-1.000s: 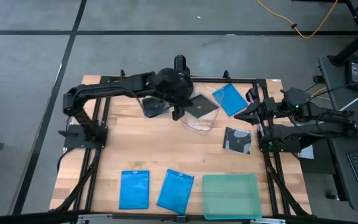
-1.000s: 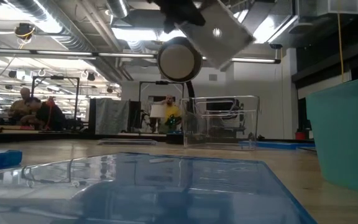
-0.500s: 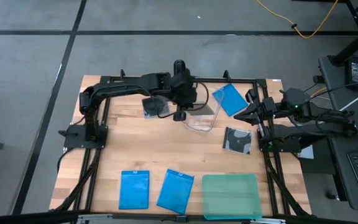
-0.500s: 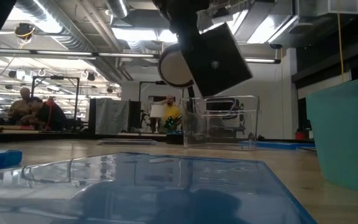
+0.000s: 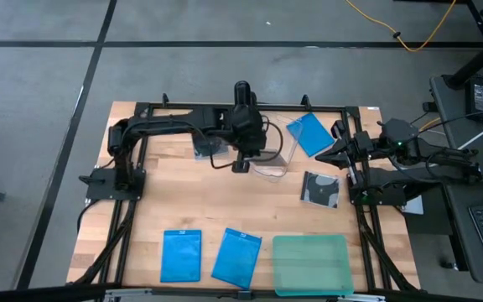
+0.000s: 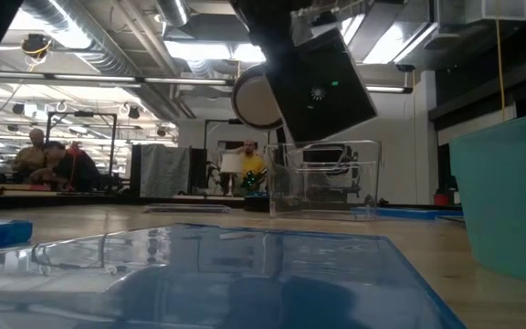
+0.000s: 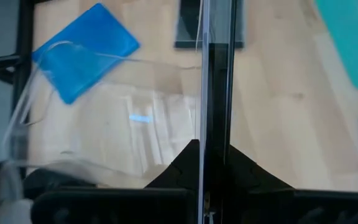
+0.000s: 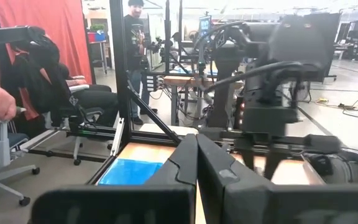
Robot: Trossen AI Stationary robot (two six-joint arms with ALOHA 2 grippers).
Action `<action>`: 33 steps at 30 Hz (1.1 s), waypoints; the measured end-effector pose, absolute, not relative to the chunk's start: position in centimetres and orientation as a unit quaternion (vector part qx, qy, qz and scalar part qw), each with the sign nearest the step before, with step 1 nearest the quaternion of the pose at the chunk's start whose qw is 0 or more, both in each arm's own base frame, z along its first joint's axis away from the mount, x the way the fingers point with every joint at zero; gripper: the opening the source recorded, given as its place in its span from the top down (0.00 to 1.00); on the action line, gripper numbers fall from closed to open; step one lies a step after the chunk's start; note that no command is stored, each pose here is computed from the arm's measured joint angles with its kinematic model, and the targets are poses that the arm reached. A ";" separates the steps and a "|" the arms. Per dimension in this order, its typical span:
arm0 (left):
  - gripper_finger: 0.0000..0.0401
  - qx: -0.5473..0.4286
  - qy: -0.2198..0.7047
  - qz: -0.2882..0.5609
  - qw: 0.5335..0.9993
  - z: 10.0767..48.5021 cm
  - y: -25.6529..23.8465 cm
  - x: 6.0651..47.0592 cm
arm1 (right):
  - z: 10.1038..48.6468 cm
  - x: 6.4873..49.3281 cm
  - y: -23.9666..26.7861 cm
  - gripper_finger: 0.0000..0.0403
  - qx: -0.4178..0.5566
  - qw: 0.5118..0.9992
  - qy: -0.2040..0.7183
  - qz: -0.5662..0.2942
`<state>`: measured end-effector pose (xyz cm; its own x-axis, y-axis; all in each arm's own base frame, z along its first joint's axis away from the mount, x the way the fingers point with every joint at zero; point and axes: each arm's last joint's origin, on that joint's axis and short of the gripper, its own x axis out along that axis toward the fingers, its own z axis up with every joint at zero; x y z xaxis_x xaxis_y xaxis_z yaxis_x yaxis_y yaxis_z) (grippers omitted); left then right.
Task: Pick & place jewel cases by type
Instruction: Put the bottom left black CD case into the transparent bin
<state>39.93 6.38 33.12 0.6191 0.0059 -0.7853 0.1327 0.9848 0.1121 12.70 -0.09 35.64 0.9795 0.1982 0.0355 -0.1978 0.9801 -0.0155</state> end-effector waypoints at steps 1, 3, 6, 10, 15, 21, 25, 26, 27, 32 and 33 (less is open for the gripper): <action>0.96 0.080 0.435 -0.038 0.896 33.1 6.0 40.0 | 35.6 12.7 -0.1 0.99 -0.006 0.995 -0.018 0.100; 0.96 0.083 0.434 -0.040 0.896 33.1 5.5 40.1 | 35.6 12.7 -0.1 0.99 -0.007 0.995 -0.018 0.100; 0.96 0.088 0.435 -0.038 0.895 33.1 5.1 40.1 | 35.6 12.7 -0.1 0.99 -0.008 0.995 -0.019 0.099; 0.96 0.073 0.436 -0.029 0.897 33.1 5.3 40.1 | 35.6 12.7 -0.1 0.99 -0.009 0.995 -0.018 0.100; 0.96 0.020 0.433 -0.022 0.901 32.8 5.4 40.4 | 35.6 12.7 -0.1 0.99 -0.008 0.995 -0.018 0.103; 0.96 -0.040 0.439 -0.033 0.897 31.4 3.4 41.6 | 35.4 12.7 0.0 0.99 -0.006 0.994 -0.007 0.113; 0.96 -0.086 0.438 -0.029 0.894 31.0 2.4 42.2 | 35.3 12.7 0.0 0.99 -0.004 0.993 -0.002 0.115; 0.96 -0.086 0.433 -0.029 0.897 31.1 2.4 42.2 | 35.3 12.7 0.0 0.99 -0.004 0.993 -0.001 0.119; 0.96 -0.082 0.430 -0.023 0.899 31.1 2.5 42.3 | 35.2 12.7 0.0 0.99 -0.004 0.993 0.001 0.121; 0.96 -0.074 0.433 -0.001 0.898 32.2 4.0 41.9 | 35.0 12.7 0.1 0.99 -0.013 0.992 0.013 0.124; 0.96 -0.067 0.434 0.002 0.898 32.7 4.4 41.7 | 35.0 12.7 0.1 0.99 -0.013 0.992 0.013 0.124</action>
